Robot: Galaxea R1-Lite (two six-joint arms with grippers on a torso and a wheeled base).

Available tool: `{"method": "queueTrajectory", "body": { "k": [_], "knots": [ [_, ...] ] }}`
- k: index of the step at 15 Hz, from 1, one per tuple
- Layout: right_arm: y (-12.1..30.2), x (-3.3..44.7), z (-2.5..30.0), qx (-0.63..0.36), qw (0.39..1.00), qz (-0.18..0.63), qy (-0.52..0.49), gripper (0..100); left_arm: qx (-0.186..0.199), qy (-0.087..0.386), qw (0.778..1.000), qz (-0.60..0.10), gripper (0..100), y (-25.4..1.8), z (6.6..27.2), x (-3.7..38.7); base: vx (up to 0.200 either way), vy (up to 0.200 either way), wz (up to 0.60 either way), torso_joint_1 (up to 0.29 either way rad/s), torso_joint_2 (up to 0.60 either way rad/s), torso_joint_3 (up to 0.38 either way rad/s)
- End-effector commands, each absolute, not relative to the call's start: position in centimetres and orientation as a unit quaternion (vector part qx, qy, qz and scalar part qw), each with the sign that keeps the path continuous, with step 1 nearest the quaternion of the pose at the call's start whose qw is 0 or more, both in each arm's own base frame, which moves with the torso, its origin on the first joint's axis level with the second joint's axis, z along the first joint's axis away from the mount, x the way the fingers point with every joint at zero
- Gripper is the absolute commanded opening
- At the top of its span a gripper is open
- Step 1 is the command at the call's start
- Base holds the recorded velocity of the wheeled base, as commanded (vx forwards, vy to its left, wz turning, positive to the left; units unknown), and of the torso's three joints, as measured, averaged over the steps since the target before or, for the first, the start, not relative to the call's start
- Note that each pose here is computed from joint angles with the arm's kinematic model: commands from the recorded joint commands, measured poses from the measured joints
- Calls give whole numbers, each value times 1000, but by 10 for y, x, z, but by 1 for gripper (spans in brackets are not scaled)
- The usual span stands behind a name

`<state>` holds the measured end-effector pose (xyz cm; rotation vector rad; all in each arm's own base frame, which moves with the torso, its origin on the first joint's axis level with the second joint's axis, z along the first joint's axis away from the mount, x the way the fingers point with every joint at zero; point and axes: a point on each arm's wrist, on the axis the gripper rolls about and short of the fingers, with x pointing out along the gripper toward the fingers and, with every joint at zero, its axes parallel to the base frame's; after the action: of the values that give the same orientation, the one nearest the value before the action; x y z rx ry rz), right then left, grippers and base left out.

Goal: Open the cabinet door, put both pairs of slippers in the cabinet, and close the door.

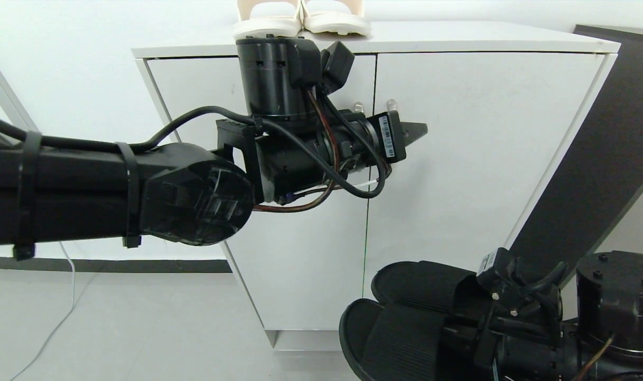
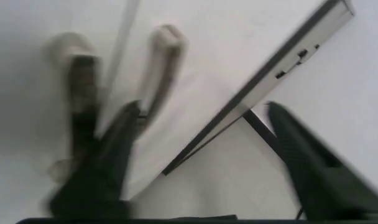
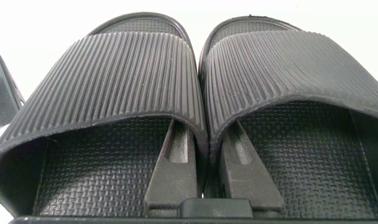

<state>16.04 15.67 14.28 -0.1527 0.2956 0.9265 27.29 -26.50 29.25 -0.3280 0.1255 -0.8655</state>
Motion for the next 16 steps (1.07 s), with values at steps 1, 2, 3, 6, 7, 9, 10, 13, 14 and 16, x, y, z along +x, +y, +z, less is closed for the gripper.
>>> {"method": "queueTrajectory", "body": {
  "k": [1,2,3,6,7,9,10,13,14,16],
  "knots": [
    [156,159,141,-75,880,445,146,0,-159,60,891,-421,0,-266,293,272,0,0,0,0,0,0],
    [154,158,139,-76,879,446,149,0,-160,61,891,-421,0,-265,293,272,0,0,0,0,0,0],
    [154,157,139,-76,879,446,149,0,-159,61,891,-420,0,-265,292,272,0,0,0,0,0,0],
    [153,150,140,-73,867,472,146,0,-158,68,891,-421,0,-264,288,270,0,0,0,0,0,0],
    [152,148,139,-71,861,481,149,0,-157,70,890,-423,0,-263,289,267,0,0,0,0,0,0],
    [151,146,138,-69,854,493,150,0,-155,73,887,-430,0,-261,289,258,0,0,0,0,0,0],
    [151,146,138,-70,853,495,150,0,-155,74,886,-431,0,-259,289,254,0,0,0,0,0,0],
    [151,145,137,-70,851,498,153,0,-152,79,882,-438,0,-251,290,237,0,0,0,0,0,0],
    [151,144,136,-75,850,500,152,0,-150,81,880,-444,0,-248,291,228,0,0,0,0,0,0],
    [150,144,136,-79,849,501,151,0,-148,82,878,-448,0,-238,292,215,0,0,0,0,0,0]
  ]
}}
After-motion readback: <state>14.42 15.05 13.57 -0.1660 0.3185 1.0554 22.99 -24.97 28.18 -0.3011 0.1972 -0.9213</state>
